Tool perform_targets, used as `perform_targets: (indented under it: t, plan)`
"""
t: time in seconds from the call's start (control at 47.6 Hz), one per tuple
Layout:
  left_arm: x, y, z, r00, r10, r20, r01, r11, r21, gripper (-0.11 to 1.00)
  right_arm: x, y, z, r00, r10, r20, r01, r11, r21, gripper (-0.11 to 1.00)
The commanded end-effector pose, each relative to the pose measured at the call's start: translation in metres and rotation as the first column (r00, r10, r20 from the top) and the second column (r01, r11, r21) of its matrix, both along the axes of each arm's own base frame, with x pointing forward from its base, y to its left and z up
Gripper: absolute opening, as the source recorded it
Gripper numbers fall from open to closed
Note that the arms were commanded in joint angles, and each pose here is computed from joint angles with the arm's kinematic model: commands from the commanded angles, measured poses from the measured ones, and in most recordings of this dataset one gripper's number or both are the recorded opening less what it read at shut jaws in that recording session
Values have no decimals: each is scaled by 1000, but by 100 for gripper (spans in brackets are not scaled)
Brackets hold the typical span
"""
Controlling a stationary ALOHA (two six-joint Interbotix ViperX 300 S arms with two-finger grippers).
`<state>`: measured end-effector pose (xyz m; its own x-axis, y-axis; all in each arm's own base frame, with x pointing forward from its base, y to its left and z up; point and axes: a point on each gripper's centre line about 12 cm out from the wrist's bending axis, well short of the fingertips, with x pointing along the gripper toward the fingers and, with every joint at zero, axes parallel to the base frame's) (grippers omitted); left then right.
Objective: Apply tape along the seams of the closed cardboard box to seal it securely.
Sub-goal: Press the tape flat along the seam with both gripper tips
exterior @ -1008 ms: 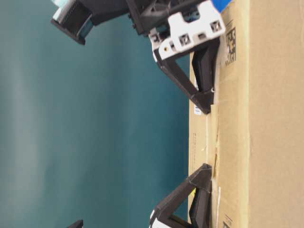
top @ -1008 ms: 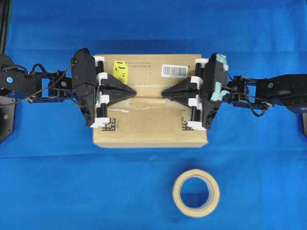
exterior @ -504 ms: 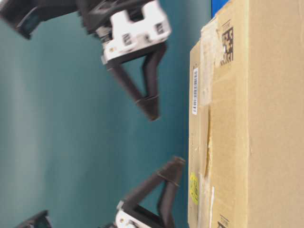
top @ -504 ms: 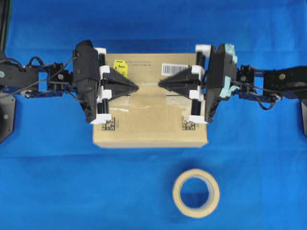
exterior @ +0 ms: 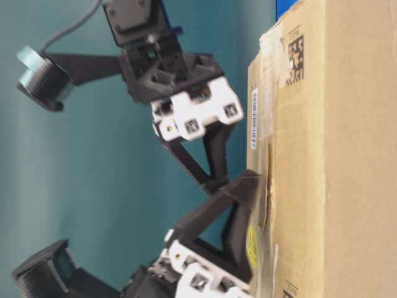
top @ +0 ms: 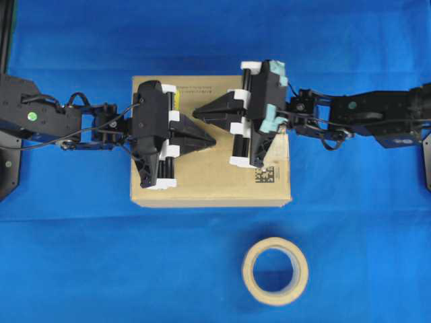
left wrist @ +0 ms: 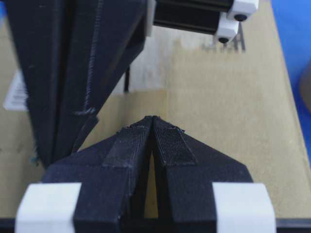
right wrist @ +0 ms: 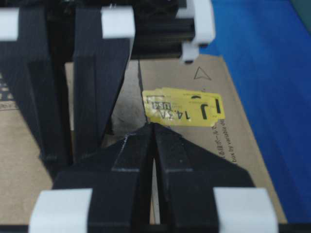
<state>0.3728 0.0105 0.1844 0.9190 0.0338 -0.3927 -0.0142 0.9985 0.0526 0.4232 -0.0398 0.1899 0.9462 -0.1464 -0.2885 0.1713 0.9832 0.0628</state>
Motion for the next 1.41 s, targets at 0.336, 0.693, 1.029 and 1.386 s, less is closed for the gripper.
perform_targets:
  t: [0.336,0.693,1.029,1.386]
  plan:
    - [-22,0,-26,998,19,-63,-22,999,-38,0,2,17,-30,998,-23,-61,28,996,85,-1]
    - [-41,0,-44,995,55,-83,-65,991,-113,0,-20,45,-57,990,-15,-140,37,988,152,-1]
    - [-50,-3,-50,992,61,-109,-76,987,-141,0,-44,70,-68,982,12,-188,25,981,190,-1]
    - [-58,-7,-54,987,65,-146,-91,981,-173,0,-57,70,-69,979,12,-202,28,981,194,-1]
